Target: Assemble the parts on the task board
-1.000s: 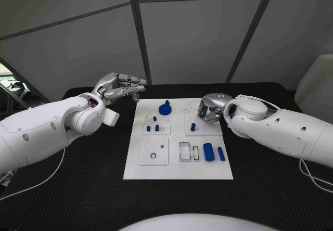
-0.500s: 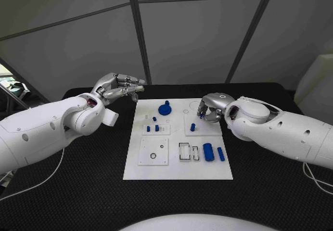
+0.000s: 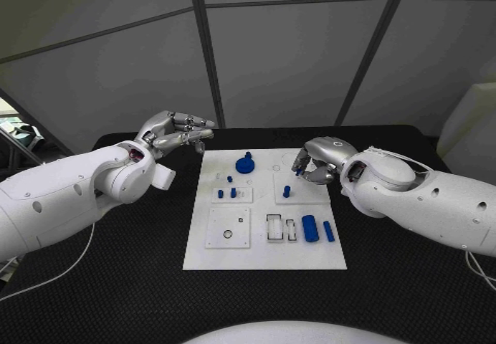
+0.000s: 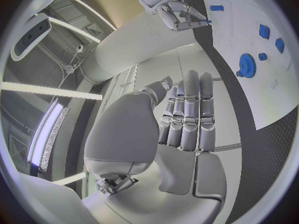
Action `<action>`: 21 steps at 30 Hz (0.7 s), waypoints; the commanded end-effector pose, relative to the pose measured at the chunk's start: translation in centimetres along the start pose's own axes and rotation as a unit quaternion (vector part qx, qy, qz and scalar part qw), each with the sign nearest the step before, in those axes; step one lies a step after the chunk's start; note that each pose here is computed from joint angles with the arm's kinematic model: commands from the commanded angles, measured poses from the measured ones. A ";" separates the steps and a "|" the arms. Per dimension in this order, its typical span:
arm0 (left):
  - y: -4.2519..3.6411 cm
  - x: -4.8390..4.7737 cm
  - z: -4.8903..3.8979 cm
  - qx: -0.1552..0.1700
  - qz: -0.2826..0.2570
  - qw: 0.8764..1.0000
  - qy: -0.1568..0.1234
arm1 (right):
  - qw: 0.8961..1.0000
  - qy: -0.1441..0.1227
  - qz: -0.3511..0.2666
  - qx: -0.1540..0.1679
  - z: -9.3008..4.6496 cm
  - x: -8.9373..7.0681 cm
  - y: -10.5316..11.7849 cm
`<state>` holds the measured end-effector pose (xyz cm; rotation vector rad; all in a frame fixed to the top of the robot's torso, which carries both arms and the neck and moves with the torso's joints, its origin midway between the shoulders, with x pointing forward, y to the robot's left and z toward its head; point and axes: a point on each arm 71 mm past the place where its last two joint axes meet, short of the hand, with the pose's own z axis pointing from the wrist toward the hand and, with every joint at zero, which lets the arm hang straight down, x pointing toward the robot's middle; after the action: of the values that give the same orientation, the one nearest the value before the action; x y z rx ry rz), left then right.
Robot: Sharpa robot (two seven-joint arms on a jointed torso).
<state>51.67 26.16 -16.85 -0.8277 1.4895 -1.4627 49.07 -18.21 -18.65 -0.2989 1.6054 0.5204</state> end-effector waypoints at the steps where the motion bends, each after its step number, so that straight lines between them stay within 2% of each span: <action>1: -0.13 0.19 0.14 0.004 -0.006 1.000 0.006 | 0.999 -0.025 0.022 -0.021 -0.2 -0.7 1.6; 9: -0.08 0.69 0.51 0.004 -0.011 1.000 0.010 | 0.995 -0.020 0.050 -0.085 0.2 -0.8 6.8; 12: -0.08 0.94 0.67 0.005 -0.012 1.000 0.013 | 0.992 -0.011 0.057 -0.108 0.5 -0.4 8.8; 21: -0.09 1.62 1.04 0.005 -0.016 1.000 0.020 | 0.986 0.037 0.069 -0.144 0.7 3.4 12.3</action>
<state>51.93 24.42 -17.04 -0.8220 1.5025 -1.4985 43.49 -7.22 -19.86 -0.4011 1.6143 0.8461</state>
